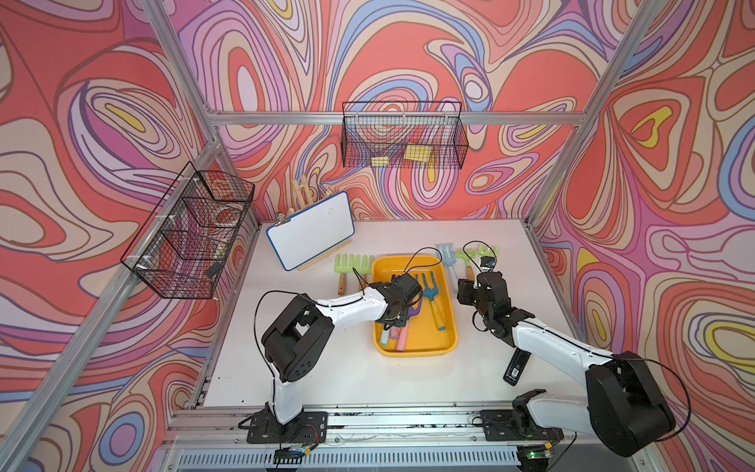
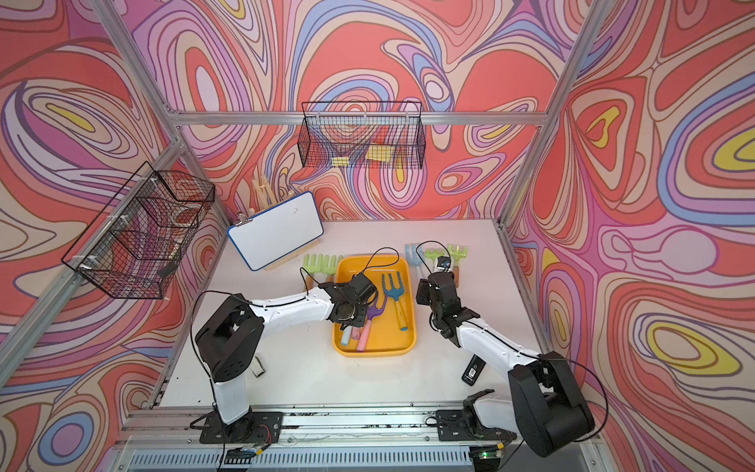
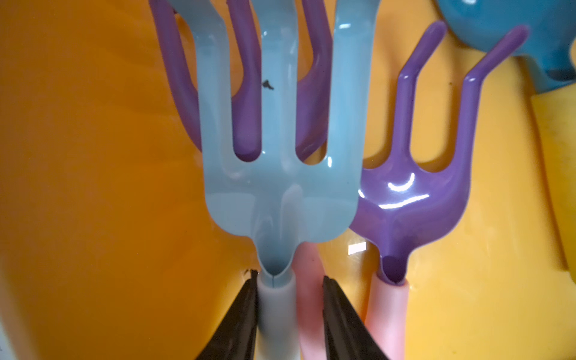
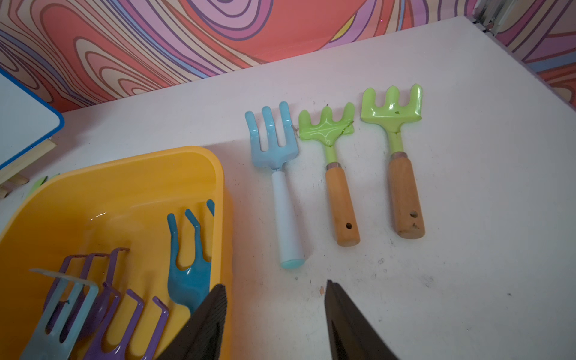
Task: Take the hand rake out of the storage box
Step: Pick up the rake from the storage box.
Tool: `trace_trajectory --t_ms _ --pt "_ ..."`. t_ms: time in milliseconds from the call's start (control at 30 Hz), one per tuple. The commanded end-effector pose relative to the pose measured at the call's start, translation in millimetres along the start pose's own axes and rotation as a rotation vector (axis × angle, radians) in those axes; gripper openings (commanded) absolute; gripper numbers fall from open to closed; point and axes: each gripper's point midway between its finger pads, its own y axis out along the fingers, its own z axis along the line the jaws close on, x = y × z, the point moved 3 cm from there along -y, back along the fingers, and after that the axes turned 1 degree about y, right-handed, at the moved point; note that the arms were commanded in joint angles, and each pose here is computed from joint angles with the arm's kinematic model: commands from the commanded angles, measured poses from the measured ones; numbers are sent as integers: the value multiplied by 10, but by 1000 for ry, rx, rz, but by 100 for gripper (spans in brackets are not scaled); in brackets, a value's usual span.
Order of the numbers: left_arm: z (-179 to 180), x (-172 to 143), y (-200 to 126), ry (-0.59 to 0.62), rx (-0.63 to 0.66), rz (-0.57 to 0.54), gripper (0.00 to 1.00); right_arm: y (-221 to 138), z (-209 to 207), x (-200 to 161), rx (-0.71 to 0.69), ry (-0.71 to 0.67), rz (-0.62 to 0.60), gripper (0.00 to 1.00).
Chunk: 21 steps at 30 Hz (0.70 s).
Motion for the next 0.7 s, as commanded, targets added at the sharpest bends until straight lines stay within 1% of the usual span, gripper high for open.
trace_trajectory --t_ms 0,267,433,667 --pt "-34 -180 189 13 -9 89 33 11 14 24 -2 6 -8 55" --pt "-52 -169 118 23 -34 79 29 13 18 22 0 4 -5 55" --pt "-49 -135 36 31 -39 65 22 17 15 28 -2 5 -6 55" --pt "-33 -68 -132 37 -43 27 16 22 21 23 0 3 -2 55"
